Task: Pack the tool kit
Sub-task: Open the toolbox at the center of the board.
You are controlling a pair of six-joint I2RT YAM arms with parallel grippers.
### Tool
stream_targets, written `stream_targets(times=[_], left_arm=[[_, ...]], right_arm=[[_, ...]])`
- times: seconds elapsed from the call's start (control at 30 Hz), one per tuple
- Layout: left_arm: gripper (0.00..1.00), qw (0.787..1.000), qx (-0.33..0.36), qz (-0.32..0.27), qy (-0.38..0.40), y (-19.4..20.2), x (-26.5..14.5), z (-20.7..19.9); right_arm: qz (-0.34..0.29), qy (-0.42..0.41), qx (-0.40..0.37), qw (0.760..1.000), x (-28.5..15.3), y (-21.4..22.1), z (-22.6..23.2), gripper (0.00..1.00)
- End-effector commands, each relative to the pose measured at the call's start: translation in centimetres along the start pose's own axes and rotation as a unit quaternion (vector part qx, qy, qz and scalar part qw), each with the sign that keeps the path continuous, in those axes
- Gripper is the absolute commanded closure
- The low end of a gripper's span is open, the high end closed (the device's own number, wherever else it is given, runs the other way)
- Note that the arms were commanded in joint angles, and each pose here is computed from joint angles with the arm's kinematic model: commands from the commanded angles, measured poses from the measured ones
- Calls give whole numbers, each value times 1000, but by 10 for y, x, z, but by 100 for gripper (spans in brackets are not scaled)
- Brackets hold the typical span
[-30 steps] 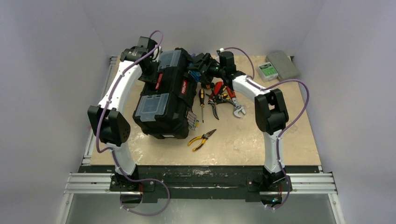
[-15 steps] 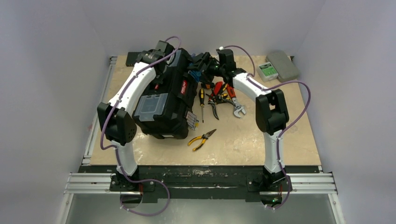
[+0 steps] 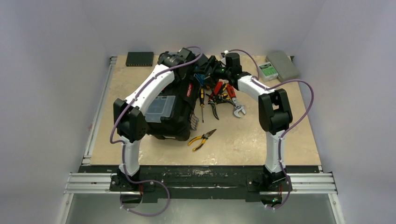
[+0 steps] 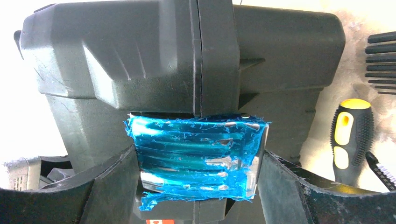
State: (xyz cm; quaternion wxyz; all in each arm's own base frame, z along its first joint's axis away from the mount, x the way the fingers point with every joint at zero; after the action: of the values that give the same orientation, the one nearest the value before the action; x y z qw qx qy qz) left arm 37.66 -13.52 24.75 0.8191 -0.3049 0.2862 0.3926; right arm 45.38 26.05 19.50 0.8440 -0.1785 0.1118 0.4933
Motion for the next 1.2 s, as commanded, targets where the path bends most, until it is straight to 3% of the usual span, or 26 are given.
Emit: stream_targets(times=[0.0,0.5,0.67,0.83,1.1,1.17], left_arm=[[92,966,105,223,83,60,87,-101],[92,961,111,227,108,59,83,-112],[92,956,62,217,187,55,76,-106],[92,933,-6,217,287,56,80,-93],[92,892,-75,211,392,53,85,-82],[92,885,-85,209,408,52,85,-81]], right_arm=[[1,35,-82,996,-29,0,15,100],[1,-30,-62,998,-49,-8,22,100],[19,-76,-41,996,-43,-3,7,76],[24,-123,-47,991,-37,-1,1,37],[31,-275,-24,961,-29,-1,5,10],[38,-307,-18,951,-28,0,5,8]])
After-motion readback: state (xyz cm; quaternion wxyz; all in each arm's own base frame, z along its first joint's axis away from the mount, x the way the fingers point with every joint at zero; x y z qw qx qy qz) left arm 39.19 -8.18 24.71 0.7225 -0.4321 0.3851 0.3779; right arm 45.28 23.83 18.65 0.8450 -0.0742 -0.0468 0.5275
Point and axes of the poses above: each gripper's point midway between its finger pads, its own x axis out along the fingers, its own z axis along the line the jaws close on, y = z × x, the point moved 7 cm from there along -x, back along the fingers, and after that the axes turned 1 degree about -x, right-handed, at the moved point
